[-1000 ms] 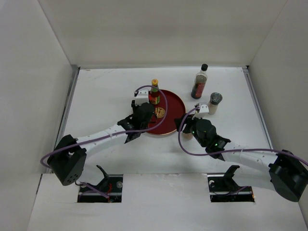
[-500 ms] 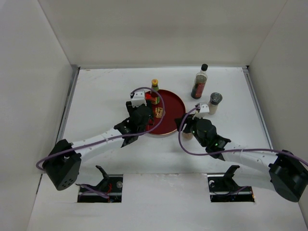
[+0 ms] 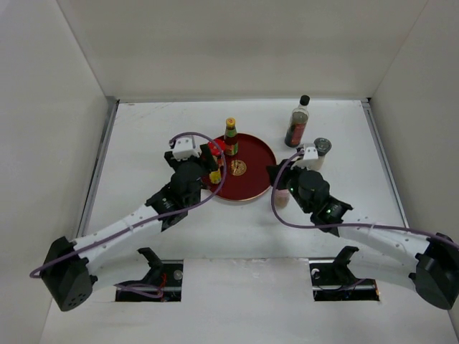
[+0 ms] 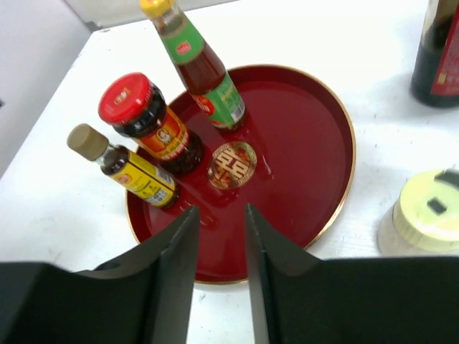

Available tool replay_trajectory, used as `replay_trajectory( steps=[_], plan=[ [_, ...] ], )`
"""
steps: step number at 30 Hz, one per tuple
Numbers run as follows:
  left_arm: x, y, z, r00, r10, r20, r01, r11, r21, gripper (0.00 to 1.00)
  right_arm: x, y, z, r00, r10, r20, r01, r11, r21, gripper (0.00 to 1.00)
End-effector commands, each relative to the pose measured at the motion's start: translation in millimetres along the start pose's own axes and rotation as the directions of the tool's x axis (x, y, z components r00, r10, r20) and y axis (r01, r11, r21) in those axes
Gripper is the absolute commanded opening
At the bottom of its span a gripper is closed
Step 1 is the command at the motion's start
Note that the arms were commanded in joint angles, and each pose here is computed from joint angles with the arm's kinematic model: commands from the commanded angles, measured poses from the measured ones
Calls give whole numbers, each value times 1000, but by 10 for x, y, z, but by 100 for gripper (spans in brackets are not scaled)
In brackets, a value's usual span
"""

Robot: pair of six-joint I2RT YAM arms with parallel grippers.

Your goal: Organize the condiment bottles

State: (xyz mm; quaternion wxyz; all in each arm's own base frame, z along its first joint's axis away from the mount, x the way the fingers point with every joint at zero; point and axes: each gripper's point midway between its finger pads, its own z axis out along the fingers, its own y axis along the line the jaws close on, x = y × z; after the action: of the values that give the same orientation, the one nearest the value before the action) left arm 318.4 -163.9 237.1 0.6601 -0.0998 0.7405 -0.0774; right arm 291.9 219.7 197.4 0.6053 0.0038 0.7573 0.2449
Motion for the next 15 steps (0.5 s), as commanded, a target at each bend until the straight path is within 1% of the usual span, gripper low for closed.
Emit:
replay_trajectory(
  steps=[1, 3, 4, 5, 8, 10, 12, 15],
  plan=[
    [-330, 249, -105, 992, -72, 107, 77, 996, -42, 70, -564, 27, 80, 997, -12, 79, 8, 999, 47, 35],
    [-332, 354, -153, 990, -80, 117, 86, 995, -46, 71, -780, -58, 150, 995, -28, 92, 19, 995, 99, 37],
    [-307, 391, -176, 990, -82, 119, 88, 995, -45, 72, -874, -109, 194, 995, -39, 95, 27, 992, 127, 40],
    [-282, 439, -196, 989, -86, 121, 92, 995, -47, 73, -962, -187, 245, 994, -56, 97, 40, 986, 163, 44],
    [-186, 539, -249, 985, -108, 131, 115, 992, -44, 74, -1187, -450, 420, 991, -96, 91, 67, 958, 280, 67],
    [-108, 595, -274, 984, -114, 135, 121, 992, -42, 75, -1285, -660, 540, 990, -117, 82, 80, 930, 359, 78],
    [-39, 640, -302, 982, -128, 142, 135, 990, -39, 77, -1324, -865, 651, 989, -136, 51, 102, 900, 424, 83],
    [27, 734, -320, 974, -153, 165, 162, 986, -41, 77, -1344, -1097, 773, 990, -140, 15, 115, 864, 490, 87]
  ],
)
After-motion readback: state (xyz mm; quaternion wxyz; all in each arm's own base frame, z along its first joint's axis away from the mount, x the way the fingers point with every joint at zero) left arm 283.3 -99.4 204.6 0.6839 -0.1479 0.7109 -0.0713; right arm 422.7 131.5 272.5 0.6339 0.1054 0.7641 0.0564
